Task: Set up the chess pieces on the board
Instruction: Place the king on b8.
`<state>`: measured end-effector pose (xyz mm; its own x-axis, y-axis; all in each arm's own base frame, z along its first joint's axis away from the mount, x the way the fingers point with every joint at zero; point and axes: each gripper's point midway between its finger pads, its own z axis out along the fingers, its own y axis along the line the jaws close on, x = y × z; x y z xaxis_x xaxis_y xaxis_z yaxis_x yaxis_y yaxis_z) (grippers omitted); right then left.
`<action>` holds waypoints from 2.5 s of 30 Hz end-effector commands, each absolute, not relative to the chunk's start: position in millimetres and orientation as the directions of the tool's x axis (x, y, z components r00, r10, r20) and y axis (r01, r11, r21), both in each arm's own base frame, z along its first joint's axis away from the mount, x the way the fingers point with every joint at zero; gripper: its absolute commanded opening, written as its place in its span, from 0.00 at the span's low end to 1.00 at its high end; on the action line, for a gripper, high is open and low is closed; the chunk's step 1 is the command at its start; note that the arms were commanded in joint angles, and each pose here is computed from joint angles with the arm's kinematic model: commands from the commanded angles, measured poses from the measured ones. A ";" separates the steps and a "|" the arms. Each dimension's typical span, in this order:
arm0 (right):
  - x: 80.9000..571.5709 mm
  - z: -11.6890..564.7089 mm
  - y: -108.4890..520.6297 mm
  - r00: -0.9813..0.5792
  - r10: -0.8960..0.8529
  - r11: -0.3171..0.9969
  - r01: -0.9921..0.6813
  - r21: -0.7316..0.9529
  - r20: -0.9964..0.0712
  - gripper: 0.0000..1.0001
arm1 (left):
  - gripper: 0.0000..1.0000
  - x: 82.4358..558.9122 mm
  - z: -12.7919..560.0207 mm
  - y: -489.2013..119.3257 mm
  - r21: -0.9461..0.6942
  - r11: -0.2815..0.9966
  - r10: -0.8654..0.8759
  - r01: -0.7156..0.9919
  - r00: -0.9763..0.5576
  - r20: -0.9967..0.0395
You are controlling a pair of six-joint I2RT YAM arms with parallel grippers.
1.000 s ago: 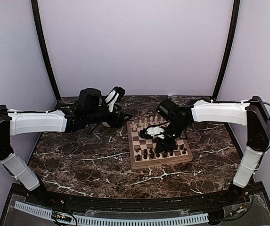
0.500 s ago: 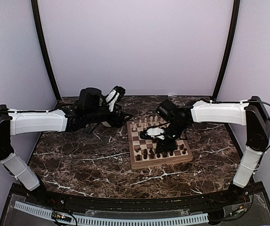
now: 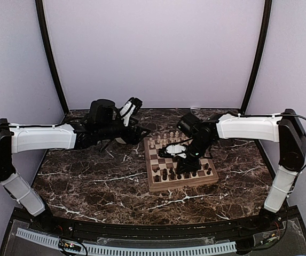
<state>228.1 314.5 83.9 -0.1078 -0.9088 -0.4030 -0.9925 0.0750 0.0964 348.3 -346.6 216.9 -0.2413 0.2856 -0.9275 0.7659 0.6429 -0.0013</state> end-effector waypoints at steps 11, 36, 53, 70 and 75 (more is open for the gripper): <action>248.8 187.7 310.1 -0.123 -0.791 0.117 -0.992 0.049 -0.600 0.10 | 0.77 348.5 231.4 -350.3 0.014 0.629 0.281 0.777 -0.211 -0.936; 246.1 113.7 221.4 -0.333 -0.754 0.333 -0.937 0.108 -0.566 0.11 | 0.77 348.9 228.9 -352.4 0.013 0.622 0.289 0.783 -0.215 -0.933; 241.1 88.1 218.0 -0.347 -0.780 0.323 -0.936 0.141 -0.521 0.13 | 0.76 348.7 226.9 -352.9 0.013 0.619 0.295 0.786 -0.217 -0.931; 244.4 80.5 218.2 -0.359 -0.784 0.333 -0.932 0.144 -0.507 0.19 | 0.76 348.5 226.3 -353.5 0.009 0.615 0.295 0.788 -0.220 -0.930; 243.1 81.2 217.3 -0.359 -0.784 0.333 -0.932 0.146 -0.506 0.25 | 0.76 348.2 224.6 -354.3 0.006 0.613 0.296 0.790 -0.223 -0.929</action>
